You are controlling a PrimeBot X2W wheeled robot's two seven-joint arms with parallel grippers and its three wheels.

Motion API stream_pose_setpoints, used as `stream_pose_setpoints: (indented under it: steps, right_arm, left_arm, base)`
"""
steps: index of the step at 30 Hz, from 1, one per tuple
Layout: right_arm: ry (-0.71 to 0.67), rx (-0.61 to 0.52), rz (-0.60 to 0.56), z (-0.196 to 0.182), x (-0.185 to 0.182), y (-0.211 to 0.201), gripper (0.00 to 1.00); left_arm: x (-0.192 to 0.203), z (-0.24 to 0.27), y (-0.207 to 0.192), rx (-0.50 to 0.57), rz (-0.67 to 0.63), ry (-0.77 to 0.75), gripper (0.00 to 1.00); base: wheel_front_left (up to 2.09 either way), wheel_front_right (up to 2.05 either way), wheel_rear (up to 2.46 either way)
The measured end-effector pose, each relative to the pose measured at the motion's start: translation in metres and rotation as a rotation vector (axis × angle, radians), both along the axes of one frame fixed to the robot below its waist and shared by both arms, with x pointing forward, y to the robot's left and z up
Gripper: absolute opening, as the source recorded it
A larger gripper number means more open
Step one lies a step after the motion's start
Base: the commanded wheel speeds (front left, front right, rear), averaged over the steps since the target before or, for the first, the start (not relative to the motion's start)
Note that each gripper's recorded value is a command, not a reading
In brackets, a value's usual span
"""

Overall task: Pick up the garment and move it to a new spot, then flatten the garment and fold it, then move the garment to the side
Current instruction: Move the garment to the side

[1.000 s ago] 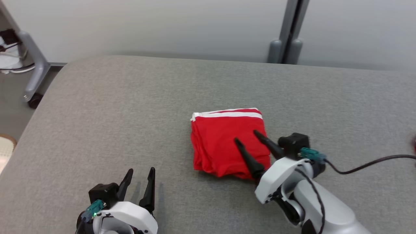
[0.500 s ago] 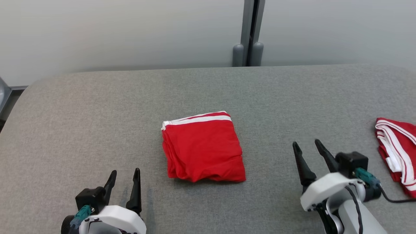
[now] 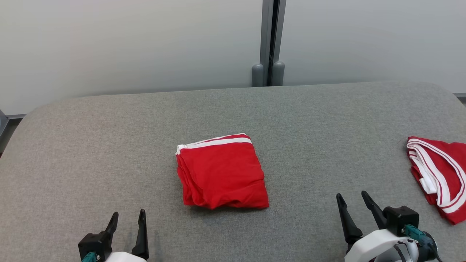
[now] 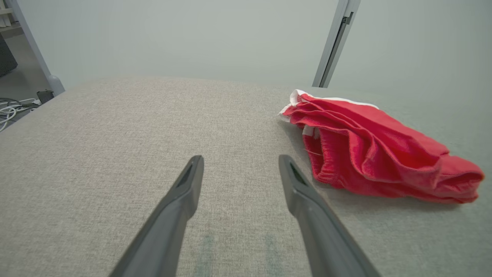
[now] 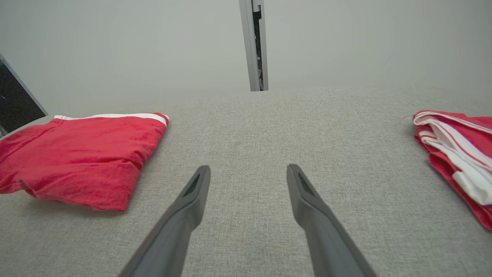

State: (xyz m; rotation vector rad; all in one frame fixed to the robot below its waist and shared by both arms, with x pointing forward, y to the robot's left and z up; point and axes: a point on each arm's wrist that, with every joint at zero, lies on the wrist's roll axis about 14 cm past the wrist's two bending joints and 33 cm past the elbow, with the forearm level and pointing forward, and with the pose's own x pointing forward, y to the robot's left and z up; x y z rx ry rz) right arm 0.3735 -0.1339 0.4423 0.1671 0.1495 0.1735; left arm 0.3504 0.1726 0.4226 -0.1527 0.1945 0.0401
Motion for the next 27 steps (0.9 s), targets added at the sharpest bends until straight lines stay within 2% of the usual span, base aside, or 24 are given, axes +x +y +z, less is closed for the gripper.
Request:
stream_pose_setpoints:
  steps: [16,27]
  right_arm:
    - [0.028,0.017,0.066,-0.008,0.007,0.023,1.00]
    - [0.027,0.039,0.266,-0.003,0.071,0.099,1.00]
  left_arm:
    - [-0.006,-0.005,0.005,0.010,0.011,0.016,1.00]
    - [0.000,-0.013,0.017,0.005,0.049,0.043,1.00]
  base:
    - [0.00,0.00,0.00]
    - [0.00,0.00,0.00]
